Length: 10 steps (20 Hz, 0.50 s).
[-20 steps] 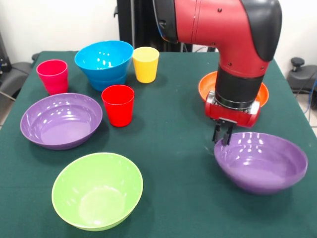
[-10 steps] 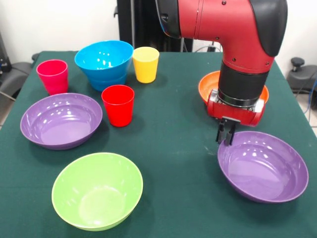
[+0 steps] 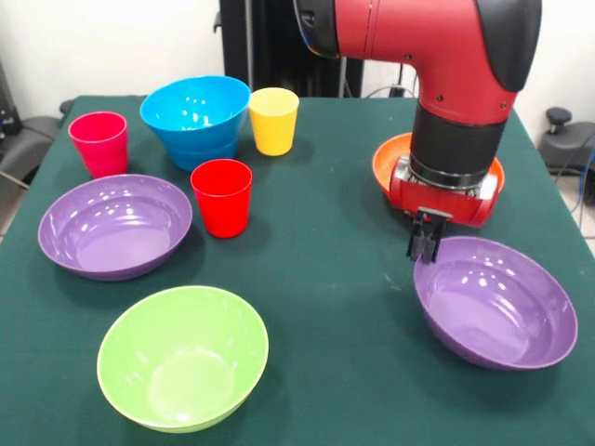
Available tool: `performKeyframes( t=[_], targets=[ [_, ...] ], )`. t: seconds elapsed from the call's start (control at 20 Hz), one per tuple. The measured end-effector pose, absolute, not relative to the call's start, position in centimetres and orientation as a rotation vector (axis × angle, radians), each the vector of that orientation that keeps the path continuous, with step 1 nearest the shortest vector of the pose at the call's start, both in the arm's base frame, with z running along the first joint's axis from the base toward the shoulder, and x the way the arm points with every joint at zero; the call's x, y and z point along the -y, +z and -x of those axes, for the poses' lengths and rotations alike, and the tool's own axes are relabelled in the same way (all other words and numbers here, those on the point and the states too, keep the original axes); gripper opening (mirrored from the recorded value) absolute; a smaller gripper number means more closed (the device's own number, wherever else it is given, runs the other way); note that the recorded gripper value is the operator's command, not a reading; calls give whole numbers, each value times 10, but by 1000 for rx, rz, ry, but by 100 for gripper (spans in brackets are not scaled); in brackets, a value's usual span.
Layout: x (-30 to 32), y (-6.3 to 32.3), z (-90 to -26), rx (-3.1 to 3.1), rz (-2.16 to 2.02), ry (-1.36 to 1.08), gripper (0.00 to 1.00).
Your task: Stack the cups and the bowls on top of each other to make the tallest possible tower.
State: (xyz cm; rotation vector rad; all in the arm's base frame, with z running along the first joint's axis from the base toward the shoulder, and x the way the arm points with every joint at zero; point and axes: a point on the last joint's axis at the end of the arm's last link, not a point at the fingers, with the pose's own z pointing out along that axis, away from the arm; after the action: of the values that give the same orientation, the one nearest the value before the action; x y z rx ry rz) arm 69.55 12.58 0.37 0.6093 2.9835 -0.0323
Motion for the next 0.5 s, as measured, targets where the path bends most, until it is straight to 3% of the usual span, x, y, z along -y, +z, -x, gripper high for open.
performKeyframes(
  t=[0.5],
  targets=[
    [-107, 69, -675, -2968, -687, 14, 0]
  ],
)
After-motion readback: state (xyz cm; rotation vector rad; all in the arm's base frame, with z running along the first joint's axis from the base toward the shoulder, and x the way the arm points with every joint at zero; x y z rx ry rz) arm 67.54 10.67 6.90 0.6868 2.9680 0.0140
